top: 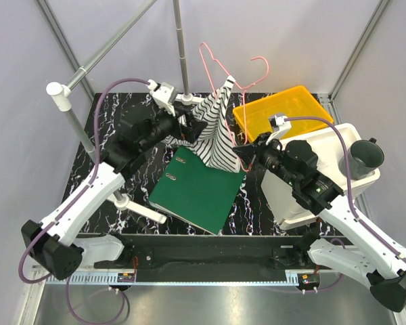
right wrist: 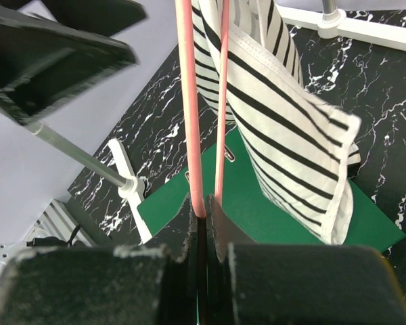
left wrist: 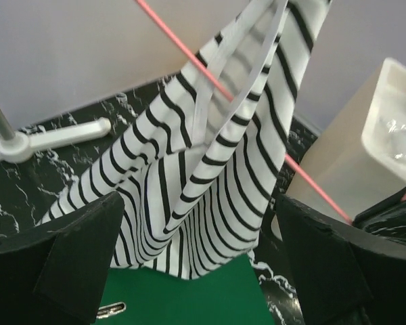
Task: Remove the tank top from the hanger
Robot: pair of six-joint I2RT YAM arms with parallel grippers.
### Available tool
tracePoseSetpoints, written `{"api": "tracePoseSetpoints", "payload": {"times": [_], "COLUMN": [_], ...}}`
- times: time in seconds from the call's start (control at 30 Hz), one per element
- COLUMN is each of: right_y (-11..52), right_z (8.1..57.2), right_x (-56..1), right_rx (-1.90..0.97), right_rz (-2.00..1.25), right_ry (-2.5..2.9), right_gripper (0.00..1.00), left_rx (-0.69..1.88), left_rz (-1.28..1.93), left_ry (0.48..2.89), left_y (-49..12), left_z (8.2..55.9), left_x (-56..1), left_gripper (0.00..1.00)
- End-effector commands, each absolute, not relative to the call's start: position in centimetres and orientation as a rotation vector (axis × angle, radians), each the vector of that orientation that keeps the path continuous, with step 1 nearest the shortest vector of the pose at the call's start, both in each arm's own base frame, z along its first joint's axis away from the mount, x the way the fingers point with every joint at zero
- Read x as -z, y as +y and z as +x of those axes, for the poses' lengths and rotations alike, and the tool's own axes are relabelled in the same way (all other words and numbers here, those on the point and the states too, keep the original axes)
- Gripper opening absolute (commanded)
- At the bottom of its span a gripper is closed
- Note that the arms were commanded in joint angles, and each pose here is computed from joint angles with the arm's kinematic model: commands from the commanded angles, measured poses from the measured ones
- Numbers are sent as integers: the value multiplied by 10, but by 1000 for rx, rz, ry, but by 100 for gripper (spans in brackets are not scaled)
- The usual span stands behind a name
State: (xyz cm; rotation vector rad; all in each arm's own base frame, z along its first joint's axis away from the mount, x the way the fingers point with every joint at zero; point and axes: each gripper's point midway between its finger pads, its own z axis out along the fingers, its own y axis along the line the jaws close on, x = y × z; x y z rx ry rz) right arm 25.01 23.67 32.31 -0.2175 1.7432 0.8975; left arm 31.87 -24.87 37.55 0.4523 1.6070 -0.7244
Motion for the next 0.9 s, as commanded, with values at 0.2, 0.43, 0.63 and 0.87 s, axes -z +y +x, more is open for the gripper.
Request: {"api": "tracePoseSetpoints", "payload": {"times": [0.2, 0.43, 0.63, 0.87], "right_y": [239, 241, 237, 222], "right_z": [236, 224, 208, 193], "right_x": [-362, -372, -375, -358], "right_rx": [-987, -1051, -1100, -1071], "right_rz": [-247, -262, -274, -276], "right_ry": [1639, 1620, 1612, 1665], "right_gripper": [0, 0, 0, 0], "left_rx": [805, 788, 747, 741], "left_rz": [679, 731, 645, 510], "left_ry": [1536, 1635, 1670, 1640], "left_y": [-275, -292, -296, -287], "left_z": [314, 342, 369, 379], "left_x": [-368, -328, -313, -326], "left_gripper": [99, 99, 76, 4]}}
